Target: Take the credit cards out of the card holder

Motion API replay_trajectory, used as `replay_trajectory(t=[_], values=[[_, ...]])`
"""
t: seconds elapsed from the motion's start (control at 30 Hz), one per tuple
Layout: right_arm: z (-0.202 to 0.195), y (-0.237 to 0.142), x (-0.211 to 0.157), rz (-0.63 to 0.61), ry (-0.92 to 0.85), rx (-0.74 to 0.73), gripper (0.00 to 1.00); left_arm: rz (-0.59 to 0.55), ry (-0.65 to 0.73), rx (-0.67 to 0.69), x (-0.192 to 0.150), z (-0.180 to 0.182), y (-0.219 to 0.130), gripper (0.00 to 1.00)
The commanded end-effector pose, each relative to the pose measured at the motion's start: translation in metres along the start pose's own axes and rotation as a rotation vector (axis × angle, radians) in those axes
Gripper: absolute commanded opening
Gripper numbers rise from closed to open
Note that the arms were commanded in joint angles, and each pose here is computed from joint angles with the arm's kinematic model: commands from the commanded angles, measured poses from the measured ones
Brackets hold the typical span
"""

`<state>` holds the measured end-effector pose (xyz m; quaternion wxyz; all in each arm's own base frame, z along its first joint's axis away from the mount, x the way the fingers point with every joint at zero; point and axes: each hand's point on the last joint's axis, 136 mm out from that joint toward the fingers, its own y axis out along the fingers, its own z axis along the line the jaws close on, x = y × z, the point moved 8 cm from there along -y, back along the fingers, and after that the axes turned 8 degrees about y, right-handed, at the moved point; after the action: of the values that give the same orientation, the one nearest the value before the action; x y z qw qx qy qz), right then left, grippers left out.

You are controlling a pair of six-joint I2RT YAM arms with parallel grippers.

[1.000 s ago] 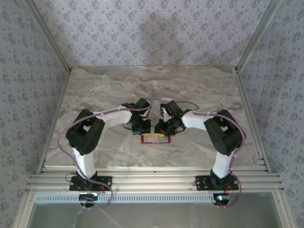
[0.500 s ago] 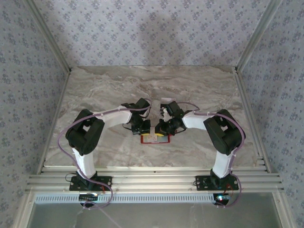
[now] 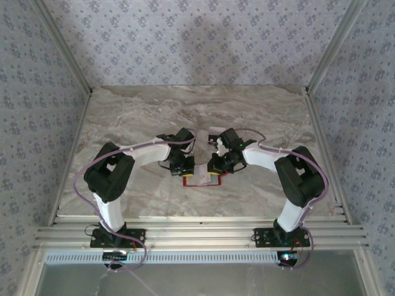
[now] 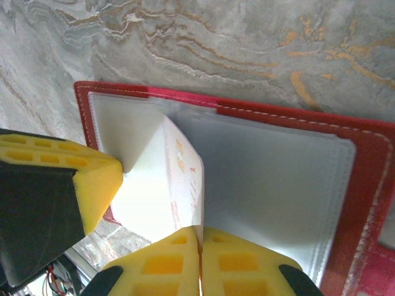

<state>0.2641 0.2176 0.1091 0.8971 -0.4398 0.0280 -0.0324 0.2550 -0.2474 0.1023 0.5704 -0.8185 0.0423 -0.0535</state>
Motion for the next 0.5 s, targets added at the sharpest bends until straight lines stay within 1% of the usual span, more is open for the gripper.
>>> replay_trajectory(t=[0.0, 0.17, 0.37, 0.43, 0.47], values=[[0.000, -0.017, -0.001, -0.024, -0.032, -0.072, 0.09, 0.004, 0.003, 0.019, -0.008, 0.001, -0.011, 0.10], [0.008, -0.028, -0.001, -0.038, -0.066, -0.064, 0.07, -0.033, 0.008, -0.002, -0.003, -0.004, -0.020, 0.10], [0.014, -0.042, -0.001, -0.033, -0.125, -0.109, 0.06, -0.062, 0.017, -0.015, 0.000, -0.009, -0.029, 0.10], [0.017, -0.048, 0.000, -0.040, -0.171, -0.126, 0.04, -0.070, 0.018, -0.012, 0.000, -0.009, -0.030, 0.11], [0.016, -0.050, -0.002, -0.024, -0.181, -0.141, 0.04, -0.075, 0.019, -0.011, 0.000, -0.009, -0.031, 0.11]])
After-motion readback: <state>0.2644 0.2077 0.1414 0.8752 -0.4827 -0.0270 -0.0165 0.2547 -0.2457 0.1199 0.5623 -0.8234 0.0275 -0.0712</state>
